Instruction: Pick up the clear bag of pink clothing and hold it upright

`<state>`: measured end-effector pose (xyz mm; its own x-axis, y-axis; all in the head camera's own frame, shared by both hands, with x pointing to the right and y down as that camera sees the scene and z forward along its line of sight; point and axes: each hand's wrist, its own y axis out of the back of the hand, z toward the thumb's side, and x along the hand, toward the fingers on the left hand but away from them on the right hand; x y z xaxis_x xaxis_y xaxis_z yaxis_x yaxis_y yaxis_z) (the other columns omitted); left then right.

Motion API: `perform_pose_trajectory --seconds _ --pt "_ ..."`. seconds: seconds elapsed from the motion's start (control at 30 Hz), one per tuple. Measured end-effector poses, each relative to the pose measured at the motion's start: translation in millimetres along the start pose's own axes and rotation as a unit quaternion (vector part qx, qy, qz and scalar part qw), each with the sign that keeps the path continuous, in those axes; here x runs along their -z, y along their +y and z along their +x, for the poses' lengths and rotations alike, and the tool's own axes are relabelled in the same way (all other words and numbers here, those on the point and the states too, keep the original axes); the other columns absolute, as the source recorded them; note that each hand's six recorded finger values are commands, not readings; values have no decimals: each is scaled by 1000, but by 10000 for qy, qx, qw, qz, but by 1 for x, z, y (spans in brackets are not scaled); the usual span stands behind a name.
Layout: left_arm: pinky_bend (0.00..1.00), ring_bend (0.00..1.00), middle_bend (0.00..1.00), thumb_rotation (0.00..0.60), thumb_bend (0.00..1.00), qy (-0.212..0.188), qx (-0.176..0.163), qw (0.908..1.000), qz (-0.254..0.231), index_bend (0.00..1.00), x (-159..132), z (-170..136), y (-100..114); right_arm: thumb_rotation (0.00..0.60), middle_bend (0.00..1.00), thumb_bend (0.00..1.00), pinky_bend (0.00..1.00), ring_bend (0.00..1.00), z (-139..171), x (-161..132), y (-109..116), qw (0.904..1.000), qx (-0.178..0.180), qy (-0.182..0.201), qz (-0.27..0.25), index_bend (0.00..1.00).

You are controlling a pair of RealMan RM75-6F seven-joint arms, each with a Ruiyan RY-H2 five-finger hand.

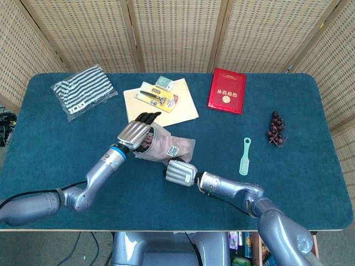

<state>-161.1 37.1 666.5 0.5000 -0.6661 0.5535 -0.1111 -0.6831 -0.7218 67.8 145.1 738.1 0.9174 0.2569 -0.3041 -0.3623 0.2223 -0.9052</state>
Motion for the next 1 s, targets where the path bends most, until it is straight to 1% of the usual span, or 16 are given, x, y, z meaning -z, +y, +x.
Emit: perform_pose_trajectory --seconds 0.1,0.17,0.3,0.53,0.63,0.7,0.73,0.8,0.9,1.0 --pt "0 0 0 600 430 -1 -38 10000 -11 669 0 0 1 600 881 632 994 779 2 1 0 10000 10 9 24 711" --pt "0 0 0 600 430 33 -163 9999 -6 672 4 1 8 600 884 641 994 780 7 4 -2 9999 4 24 99 715" --pt "0 0 0 600 430 283 -646 9975 -13 673 29 1 43 600 887 657 994 781 36 28 -12 9993 -145 -17 342 720" --pt "0 0 0 600 430 665 -1149 9911 124 673 73 -15 100 600 889 663 994 781 113 80 -31 9948 -648 -252 741 721" --pt "0 0 0 600 430 954 -1362 9856 295 673 102 -32 125 600 889 665 994 781 155 97 -37 9911 -943 -395 854 721" --pt "0 0 0 600 430 1178 -1462 9814 387 673 124 -46 138 600 889 666 994 781 178 102 -40 9889 -1105 -468 878 721" --pt "0 0 0 600 430 1271 -1493 9797 409 673 133 -51 142 600 889 667 994 781 191 102 -41 9878 -1188 -511 873 721" --pt "0 0 0 600 430 1452 -1523 9767 414 673 150 -62 146 600 889 668 994 781 204 101 -42 9865 -1276 -566 857 721" --pt "0 0 0 600 430 1635 -1482 9747 363 672 167 -73 141 600 889 668 994 781 215 97 -44 9853 -1355 -651 817 721" --pt "0 0 0 600 430 1705 -1388 9750 312 665 176 -79 132 600 887 667 994 782 220 93 -45 9850 -1375 -713 766 721"
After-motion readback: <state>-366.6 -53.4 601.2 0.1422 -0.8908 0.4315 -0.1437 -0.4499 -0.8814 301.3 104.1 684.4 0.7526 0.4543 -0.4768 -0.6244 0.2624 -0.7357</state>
